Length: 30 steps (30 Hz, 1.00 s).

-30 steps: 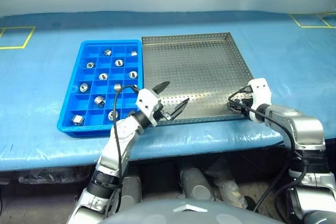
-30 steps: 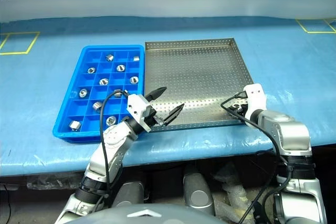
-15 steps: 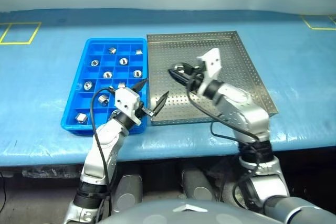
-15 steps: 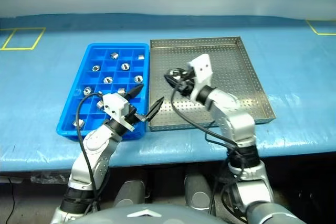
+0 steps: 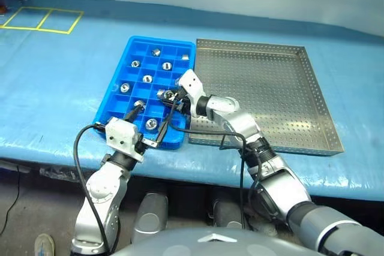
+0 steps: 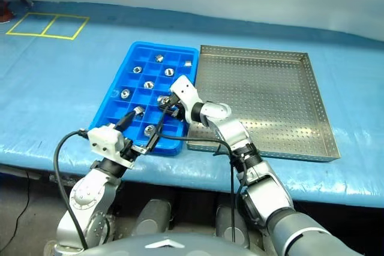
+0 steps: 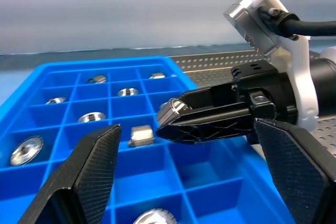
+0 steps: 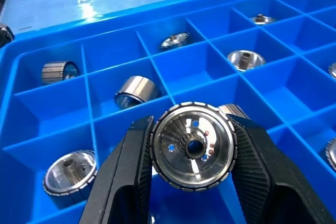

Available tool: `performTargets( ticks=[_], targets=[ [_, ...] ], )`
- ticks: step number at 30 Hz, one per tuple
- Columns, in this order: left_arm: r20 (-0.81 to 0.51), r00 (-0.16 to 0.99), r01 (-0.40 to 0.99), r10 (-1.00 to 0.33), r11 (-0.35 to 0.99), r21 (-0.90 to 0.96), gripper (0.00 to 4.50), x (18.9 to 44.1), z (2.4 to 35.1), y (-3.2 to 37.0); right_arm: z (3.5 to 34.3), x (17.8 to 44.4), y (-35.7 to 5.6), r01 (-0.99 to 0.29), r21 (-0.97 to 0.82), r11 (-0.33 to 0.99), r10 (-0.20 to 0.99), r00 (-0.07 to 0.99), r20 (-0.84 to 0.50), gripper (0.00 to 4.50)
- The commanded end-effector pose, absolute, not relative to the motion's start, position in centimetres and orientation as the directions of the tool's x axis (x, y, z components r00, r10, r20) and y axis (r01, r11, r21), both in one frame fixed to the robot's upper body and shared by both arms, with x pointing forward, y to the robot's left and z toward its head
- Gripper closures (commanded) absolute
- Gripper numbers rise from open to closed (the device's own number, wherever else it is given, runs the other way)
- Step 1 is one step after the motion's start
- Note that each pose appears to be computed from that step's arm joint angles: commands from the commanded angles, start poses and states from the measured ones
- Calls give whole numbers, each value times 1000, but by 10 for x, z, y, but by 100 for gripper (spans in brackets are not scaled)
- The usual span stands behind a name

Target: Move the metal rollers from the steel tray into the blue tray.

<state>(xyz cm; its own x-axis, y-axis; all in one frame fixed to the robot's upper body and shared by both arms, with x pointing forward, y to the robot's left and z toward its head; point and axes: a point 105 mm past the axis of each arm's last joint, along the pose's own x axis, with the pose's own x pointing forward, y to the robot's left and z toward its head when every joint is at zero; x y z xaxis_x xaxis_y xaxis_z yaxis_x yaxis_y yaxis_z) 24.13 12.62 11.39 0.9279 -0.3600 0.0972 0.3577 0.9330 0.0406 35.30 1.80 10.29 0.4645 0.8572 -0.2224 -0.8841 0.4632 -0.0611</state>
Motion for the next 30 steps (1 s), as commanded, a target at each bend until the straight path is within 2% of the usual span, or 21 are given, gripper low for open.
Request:
performTargets(
  ticks=[1,11,20,25,30],
  targets=[
    [155,923,343,-351,936,77,0,241,133,130,115,352,18,-903,-102,417,875,430,-222,278],
    [156,911,368,-381,924,106,0,249,135,129,116,356,-7,-899,-164,406,840,438,-320,278],
    [143,903,391,-405,913,115,0,250,134,125,95,333,-8,-947,-105,302,847,318,-427,278],
    [139,901,397,-411,910,118,0,250,134,124,86,340,-13,-928,-151,341,803,371,-467,278],
    [146,895,407,-422,905,120,0,251,136,121,88,351,-19,-885,-198,421,772,465,-434,117]
  ],
)
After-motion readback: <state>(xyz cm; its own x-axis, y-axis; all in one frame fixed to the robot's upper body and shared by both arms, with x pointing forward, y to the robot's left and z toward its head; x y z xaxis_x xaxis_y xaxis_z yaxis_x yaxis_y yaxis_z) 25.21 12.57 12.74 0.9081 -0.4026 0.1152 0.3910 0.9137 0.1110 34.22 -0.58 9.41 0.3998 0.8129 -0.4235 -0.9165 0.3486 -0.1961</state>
